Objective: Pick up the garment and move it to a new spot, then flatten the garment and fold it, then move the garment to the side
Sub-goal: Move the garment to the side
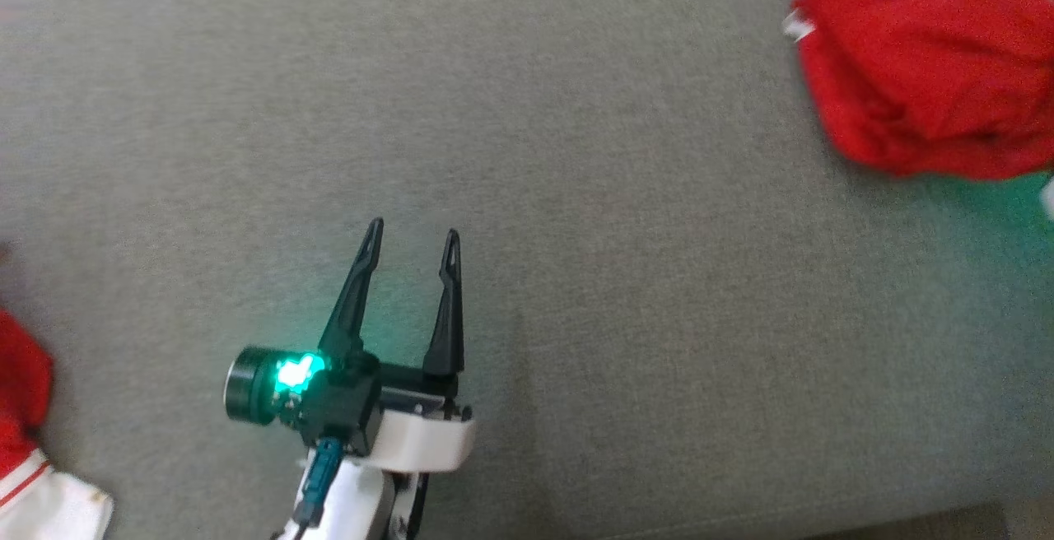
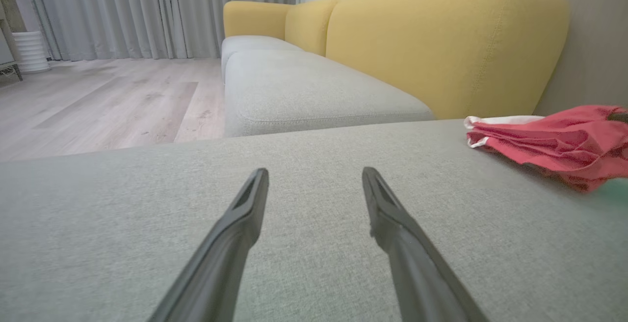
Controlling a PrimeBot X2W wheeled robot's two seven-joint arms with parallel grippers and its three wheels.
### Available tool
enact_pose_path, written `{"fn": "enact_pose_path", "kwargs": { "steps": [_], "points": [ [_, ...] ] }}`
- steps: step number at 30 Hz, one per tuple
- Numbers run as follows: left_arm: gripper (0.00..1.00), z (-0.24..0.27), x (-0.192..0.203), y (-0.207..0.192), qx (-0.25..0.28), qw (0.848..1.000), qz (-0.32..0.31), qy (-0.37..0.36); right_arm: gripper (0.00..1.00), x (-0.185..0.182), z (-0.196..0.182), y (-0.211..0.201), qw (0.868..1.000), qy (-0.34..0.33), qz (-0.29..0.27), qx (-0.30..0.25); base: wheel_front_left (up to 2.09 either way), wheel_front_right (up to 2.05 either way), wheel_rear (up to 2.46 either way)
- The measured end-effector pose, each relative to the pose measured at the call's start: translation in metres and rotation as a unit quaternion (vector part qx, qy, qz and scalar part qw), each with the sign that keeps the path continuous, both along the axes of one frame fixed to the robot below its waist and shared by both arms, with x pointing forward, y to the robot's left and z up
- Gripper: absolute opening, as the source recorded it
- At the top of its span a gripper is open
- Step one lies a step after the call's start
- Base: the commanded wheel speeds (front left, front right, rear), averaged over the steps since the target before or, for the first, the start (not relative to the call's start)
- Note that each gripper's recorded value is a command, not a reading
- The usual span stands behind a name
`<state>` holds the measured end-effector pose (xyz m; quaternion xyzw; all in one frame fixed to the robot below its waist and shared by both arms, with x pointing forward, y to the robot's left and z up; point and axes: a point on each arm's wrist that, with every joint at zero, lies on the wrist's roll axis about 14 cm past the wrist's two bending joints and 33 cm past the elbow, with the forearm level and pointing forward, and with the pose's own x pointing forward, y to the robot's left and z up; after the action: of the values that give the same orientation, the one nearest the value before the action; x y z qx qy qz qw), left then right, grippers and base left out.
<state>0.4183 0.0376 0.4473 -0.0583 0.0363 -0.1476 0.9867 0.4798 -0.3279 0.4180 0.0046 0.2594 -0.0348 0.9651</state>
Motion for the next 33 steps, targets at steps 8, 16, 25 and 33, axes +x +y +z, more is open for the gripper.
{"fn": "enact_pose_path", "kwargs": {
  "steps": [8, 16, 25, 33],
  "points": [
    [1.00, -0.022, 0.020, -0.024, -0.004, 0.999, -0.039, 0.013, 0.47, 0.004, 0.014, -0.070, 0.995, -0.015, -0.066, -0.071, 0.00, 0.00, 0.00],
    [1.00, -0.020, 0.020, -0.021, 0.000, 0.999, -0.038, 0.011, 1.00, 0.014, 0.038, -0.089, 0.980, -0.085, -0.058, -0.173, 0.00, 0.00, 0.00],
    [1.00, 0.010, 0.001, -0.003, 0.000, 1.000, -0.007, -0.012, 1.00, 0.000, -0.012, 0.011, 0.995, -0.068, -0.013, -0.067, 0.00, 0.00, 0.00],
    [1.00, 0.028, -0.044, 0.025, 0.004, 0.999, 0.037, -0.019, 1.00, -0.034, -0.021, 0.107, 0.995, -0.078, 0.048, 0.028, 0.00, 0.00, 0.00]
  ]
}}
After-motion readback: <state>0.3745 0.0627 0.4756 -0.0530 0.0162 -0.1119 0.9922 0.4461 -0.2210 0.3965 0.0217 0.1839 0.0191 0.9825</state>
